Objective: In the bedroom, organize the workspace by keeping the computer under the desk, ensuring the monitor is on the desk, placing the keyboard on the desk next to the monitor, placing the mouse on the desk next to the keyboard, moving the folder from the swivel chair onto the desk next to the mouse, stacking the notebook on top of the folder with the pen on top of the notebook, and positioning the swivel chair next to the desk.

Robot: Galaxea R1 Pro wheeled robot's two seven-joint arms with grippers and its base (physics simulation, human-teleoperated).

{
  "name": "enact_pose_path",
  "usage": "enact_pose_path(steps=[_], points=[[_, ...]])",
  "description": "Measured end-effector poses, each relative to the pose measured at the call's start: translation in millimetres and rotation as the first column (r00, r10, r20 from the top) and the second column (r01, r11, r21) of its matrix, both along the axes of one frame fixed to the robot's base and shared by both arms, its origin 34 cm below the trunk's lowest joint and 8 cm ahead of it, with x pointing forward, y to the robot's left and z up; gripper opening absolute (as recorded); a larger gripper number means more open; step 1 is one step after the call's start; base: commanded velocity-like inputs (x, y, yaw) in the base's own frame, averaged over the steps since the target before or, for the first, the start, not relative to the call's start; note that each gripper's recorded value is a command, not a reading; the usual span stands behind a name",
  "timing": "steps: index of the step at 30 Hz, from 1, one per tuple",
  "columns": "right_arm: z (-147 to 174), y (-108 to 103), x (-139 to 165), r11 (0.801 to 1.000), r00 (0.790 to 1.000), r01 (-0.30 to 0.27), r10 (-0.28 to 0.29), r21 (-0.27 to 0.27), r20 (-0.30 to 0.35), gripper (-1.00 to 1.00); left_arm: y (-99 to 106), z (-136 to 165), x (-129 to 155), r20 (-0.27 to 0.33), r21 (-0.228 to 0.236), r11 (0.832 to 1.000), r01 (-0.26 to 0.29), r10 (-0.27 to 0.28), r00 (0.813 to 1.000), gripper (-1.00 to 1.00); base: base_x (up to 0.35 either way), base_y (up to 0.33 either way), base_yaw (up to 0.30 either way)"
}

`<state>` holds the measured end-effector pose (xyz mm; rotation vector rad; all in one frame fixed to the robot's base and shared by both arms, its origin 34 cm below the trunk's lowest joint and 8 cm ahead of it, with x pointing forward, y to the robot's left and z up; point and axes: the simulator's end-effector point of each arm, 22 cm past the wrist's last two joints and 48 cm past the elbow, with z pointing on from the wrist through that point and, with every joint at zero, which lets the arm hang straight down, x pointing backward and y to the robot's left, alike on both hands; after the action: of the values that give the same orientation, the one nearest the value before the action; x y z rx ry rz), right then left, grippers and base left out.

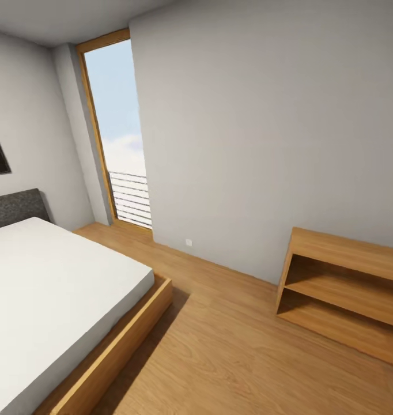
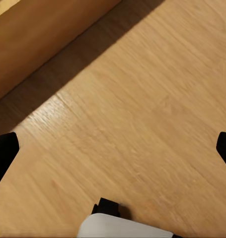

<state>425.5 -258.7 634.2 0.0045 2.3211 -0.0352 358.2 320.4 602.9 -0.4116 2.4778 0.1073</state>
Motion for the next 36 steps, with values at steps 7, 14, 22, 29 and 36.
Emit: enact_pose_path(steps=[7, 14, 22, 29, 36], points=[[-1, 0, -1, 1.0, 1.0, -0.002, 0.002, -0.001, -0.004, 1.0, 0, -1, -2, -0.005, -0.001, 1.0, -0.001, 0.001, 1.0, 1.0, 0.0, 0.0, 0.272], [-2, 1, -2, 1.0, 1.0, -0.004, 0.004, -0.001, -0.008, 1.0, -1, -2, -4, -0.011, -0.002, 1.0, 0.001, -0.001, 1.0, 1.0, 0.0, 0.0, 0.272], [1, 1, 1, 1.0, 1.0, -0.005, 0.005, 0.0, 0.017, 1.0, 0, -3, -5, -0.016, -0.002, 1.0, -0.001, 0.001, 1.0, 1.0, 0.0, 0.0, 0.272], [1, 2, 1, 1.0, 1.0, -0.004, 0.004, 0.0, 0.023, 1.0, 3, -4, -7, -0.018, -0.001, 1.0, -0.012, 0.012, 1.0, 1.0, 0.0, 0.0, 0.272], [0, 2, 0, 1.0, 1.0, -0.005, 0.005, 0.0, 0.02, 1.0, 42, -1, -14, -0.004, 0.0, 0.984, -0.179, 0.179, 0.984, 1.0, 0.0, 0.0, 0.272]])
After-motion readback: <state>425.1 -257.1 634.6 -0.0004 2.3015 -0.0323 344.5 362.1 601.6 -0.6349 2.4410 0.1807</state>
